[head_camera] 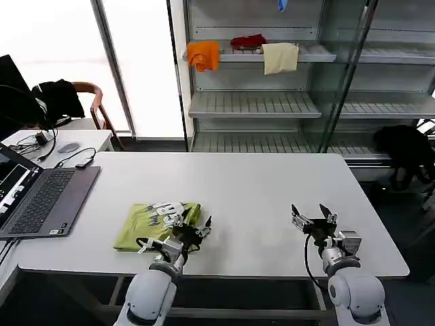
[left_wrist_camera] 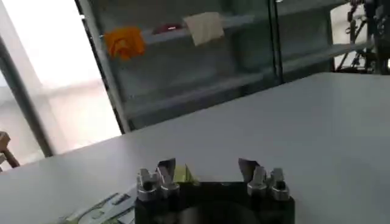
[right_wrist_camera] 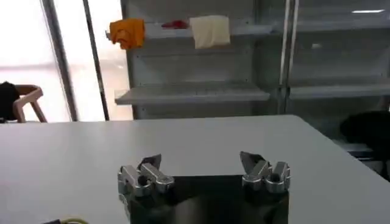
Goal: Fold and organize the clothes.
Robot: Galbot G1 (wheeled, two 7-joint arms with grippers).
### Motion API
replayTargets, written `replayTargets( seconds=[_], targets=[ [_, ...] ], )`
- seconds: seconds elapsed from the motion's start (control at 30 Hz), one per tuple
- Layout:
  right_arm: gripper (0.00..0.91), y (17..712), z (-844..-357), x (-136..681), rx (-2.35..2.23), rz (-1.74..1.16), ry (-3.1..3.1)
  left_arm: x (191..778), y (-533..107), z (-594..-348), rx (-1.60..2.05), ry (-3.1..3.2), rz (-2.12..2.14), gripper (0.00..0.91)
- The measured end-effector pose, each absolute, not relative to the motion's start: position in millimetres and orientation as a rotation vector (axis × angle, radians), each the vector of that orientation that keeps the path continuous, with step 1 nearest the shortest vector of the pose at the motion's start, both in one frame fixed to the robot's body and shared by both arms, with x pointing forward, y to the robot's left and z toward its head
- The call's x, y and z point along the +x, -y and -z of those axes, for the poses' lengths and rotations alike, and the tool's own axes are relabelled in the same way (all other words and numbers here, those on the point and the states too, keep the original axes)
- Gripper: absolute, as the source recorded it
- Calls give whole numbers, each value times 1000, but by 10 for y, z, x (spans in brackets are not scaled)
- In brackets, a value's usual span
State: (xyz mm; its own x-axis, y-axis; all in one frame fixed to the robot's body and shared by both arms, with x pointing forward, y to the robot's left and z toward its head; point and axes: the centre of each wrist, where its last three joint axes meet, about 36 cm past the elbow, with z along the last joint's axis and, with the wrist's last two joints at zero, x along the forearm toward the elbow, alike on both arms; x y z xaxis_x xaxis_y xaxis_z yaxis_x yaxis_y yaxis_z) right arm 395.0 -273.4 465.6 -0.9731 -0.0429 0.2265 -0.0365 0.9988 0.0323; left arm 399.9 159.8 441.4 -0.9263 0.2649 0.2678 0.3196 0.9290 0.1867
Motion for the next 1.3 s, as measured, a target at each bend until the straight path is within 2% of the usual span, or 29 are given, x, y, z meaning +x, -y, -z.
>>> replayTargets(
  seconds=[0.4,0.6,0.93,1.3],
  targets=[
    [907,2616,-4607,4019,102,35,2909,4025,-2894,-4421,-225,2852,173,907],
    [907,2535,-4587,4026,123,24,2908,4029,-3336,-4420,-128,2846,124,907],
    [907,2532,-4552,4005,118,2,2902,4075,-3501,-4319,-105,2811,17,907],
    [907,2538,-4512,4001,119,-12,2899,4166,-3419,-4056,-124,2753,-23,907]
  ],
)
